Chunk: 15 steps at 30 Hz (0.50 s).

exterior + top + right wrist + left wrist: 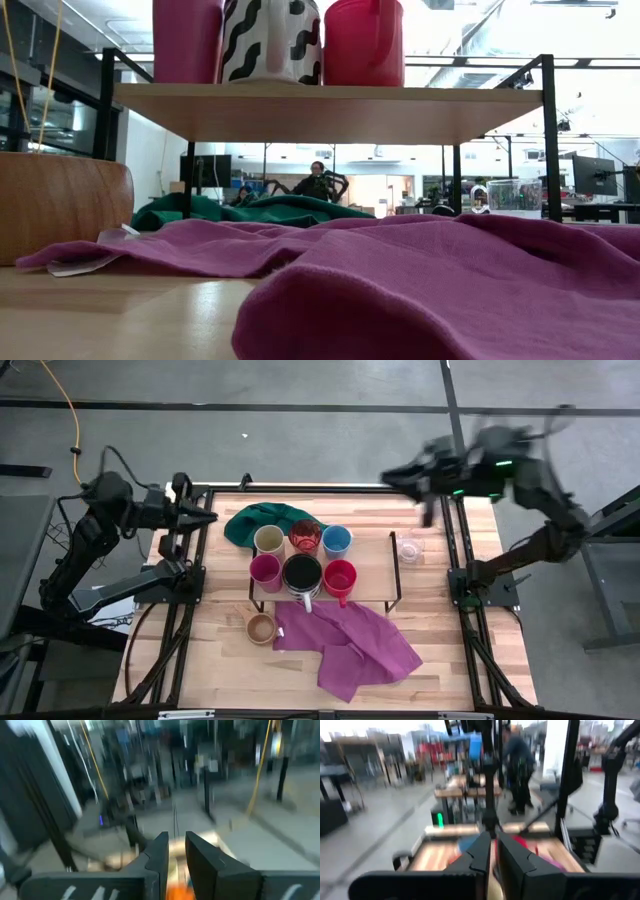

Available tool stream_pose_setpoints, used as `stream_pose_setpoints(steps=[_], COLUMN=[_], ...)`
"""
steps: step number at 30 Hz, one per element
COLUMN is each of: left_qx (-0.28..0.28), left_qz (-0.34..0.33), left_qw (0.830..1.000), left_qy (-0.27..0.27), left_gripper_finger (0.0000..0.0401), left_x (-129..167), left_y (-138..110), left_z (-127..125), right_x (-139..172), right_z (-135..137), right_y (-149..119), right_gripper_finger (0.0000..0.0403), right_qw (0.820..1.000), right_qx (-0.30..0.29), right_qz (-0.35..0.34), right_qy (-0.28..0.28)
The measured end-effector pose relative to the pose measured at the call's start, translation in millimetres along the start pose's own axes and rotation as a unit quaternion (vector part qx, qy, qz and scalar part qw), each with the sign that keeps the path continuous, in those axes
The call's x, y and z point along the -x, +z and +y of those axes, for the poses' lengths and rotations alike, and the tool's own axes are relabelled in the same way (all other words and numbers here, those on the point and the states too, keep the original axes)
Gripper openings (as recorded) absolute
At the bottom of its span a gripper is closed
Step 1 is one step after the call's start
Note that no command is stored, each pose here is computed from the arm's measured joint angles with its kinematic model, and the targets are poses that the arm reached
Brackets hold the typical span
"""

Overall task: Stack small to large cups/mugs on shelf
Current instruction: Put the transparent mug on the shelf

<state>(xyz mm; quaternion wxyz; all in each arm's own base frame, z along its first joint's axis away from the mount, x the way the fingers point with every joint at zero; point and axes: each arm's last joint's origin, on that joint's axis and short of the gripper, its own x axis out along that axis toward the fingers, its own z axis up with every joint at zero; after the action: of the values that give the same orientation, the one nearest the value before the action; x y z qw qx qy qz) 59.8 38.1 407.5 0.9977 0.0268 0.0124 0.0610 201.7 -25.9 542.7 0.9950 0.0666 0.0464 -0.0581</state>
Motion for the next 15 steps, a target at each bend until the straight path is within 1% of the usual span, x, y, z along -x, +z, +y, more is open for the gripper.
stream_pose_setpoints(steps=[1,3,6,11,15], left_qx=[-0.007,-0.021,-0.033,-0.05,-0.089], left_qz=[-0.018,-0.055,-0.11,-0.185,-0.241], left_qw=[1.0,0.998,0.993,0.98,0.965], left_qy=[0.001,0.003,-0.007,-0.049,-0.049], left_gripper_finger=[0.0024,0.0024,0.0024,0.0024,0.0024], left_x=[0,1,3,10,21], left_y=[4,13,26,46,64], left_z=[0,0,-1,-7,-15], right_x=[11,28,43,52,51], right_z=[1,2,3,4,5], right_y=[7,15,18,21,28], right_gripper_finger=[0.0057,0.0057,0.0057,0.0057,0.0057], right_qw=[0.999,0.997,0.996,0.995,0.99], right_qx=[0.006,0.013,0.017,0.017,0.031], right_qz=[-0.032,-0.07,-0.086,-0.099,-0.136], right_qy=[0.003,0.008,0.009,0.011,0.014])
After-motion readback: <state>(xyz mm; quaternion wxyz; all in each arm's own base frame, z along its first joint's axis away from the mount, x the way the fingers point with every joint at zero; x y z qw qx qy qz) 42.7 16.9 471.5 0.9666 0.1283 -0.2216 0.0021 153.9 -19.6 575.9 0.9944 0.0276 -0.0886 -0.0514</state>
